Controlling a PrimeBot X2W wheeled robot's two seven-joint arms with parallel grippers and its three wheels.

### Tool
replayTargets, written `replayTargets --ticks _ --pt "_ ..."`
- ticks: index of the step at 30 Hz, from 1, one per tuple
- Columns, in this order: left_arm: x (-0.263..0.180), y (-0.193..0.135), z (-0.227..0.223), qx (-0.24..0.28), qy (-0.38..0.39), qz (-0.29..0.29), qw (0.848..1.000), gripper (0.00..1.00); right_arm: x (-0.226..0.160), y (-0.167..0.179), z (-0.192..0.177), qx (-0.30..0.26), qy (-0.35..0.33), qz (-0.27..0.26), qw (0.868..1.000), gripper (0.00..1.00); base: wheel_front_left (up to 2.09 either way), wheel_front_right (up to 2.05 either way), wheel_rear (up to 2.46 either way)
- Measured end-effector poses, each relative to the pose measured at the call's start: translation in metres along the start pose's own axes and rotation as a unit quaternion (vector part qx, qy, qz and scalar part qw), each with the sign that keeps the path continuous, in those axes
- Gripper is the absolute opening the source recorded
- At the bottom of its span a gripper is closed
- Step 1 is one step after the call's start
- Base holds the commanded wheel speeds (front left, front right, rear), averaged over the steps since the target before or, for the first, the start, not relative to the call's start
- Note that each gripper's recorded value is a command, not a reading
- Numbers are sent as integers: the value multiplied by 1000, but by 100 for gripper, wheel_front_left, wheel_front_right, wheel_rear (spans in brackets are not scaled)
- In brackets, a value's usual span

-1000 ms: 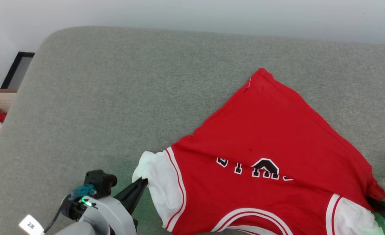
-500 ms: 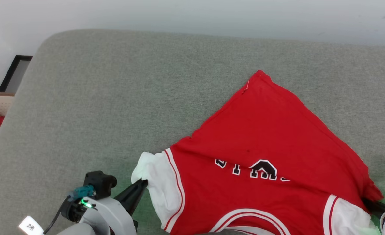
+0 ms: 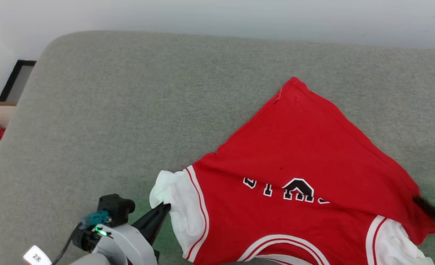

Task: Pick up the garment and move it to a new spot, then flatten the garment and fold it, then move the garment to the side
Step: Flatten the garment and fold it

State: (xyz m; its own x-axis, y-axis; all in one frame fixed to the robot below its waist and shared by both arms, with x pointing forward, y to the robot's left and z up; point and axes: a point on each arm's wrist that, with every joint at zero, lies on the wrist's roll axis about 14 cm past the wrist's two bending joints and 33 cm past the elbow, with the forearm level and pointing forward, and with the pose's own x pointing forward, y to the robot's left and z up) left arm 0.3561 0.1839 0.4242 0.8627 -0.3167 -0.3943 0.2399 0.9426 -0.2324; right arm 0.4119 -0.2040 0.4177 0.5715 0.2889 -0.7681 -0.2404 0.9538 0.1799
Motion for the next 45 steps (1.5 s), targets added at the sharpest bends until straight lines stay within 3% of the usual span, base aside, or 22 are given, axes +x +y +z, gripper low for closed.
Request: replayTargets --ticks 4,9,18,26,36,42,44,45 --pt "-1 -1 0 -1 0 1 1000 0 -3 25 52 -54 -64 23 996 100 0 0 0" --pt "-1 -3 1 -4 -2 -1 1000 0 7 64 110 -121 -134 59 982 100 0 0 0" --pt "-1 -5 0 -12 -6 -2 1000 0 64 109 166 -197 -149 87 965 100 0 0 0" --pt "-5 3 -8 -24 -2 13 1000 0 118 142 178 -231 -99 104 962 100 0 0 0" --pt "-7 13 -24 -42 12 33 999 0 177 148 158 -262 -17 91 961 100 0 0 0" --pt "-8 20 -32 -49 22 47 997 0 199 149 147 -253 33 88 963 100 0 0 0" --pt "-9 23 -34 -49 24 52 997 0 202 152 143 -259 54 87 960 0 0 0 0" --pt "-9 24 -35 -50 24 52 997 0 201 152 142 -257 64 86 960 0 0 0 0"
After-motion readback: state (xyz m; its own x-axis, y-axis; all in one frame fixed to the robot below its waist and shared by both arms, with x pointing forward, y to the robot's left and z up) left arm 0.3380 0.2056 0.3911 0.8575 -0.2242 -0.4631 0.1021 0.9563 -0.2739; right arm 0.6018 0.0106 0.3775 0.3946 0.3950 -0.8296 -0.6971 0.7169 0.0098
